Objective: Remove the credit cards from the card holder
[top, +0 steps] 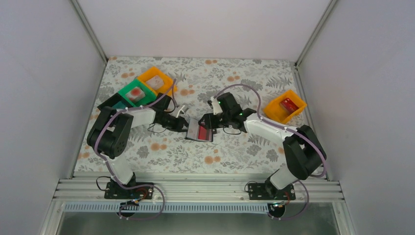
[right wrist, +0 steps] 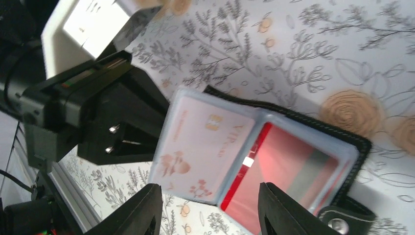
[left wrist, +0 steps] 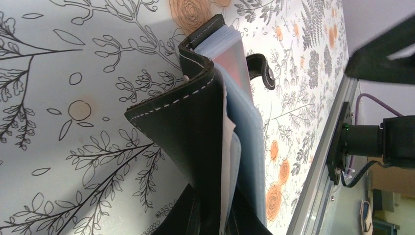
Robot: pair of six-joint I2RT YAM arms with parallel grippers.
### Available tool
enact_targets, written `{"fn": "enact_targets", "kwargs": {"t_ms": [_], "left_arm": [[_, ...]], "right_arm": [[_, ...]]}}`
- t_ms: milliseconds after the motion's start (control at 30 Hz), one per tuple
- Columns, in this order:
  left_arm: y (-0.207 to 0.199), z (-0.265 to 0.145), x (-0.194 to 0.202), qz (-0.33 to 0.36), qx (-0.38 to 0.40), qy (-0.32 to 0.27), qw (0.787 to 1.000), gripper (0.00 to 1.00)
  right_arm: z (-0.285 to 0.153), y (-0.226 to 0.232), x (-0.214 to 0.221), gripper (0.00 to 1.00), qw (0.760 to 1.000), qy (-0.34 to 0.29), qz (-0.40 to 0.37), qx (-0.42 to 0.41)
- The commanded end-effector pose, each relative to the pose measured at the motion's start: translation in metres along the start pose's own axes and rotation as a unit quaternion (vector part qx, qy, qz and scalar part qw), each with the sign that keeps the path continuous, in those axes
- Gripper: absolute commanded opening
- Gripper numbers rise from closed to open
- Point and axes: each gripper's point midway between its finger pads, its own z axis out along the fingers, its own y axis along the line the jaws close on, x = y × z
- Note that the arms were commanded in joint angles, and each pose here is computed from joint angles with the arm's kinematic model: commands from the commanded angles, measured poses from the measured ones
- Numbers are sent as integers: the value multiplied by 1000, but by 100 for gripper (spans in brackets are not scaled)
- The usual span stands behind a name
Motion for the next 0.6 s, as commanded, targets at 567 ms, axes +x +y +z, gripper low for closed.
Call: {"fn": "enact_targets", "kwargs": {"t_ms": [567], "left_arm": [[-46,1,-10,80,56,-2,995,2]], "right_arm": [[49,-19,4,83,998,32,29,47]]}}
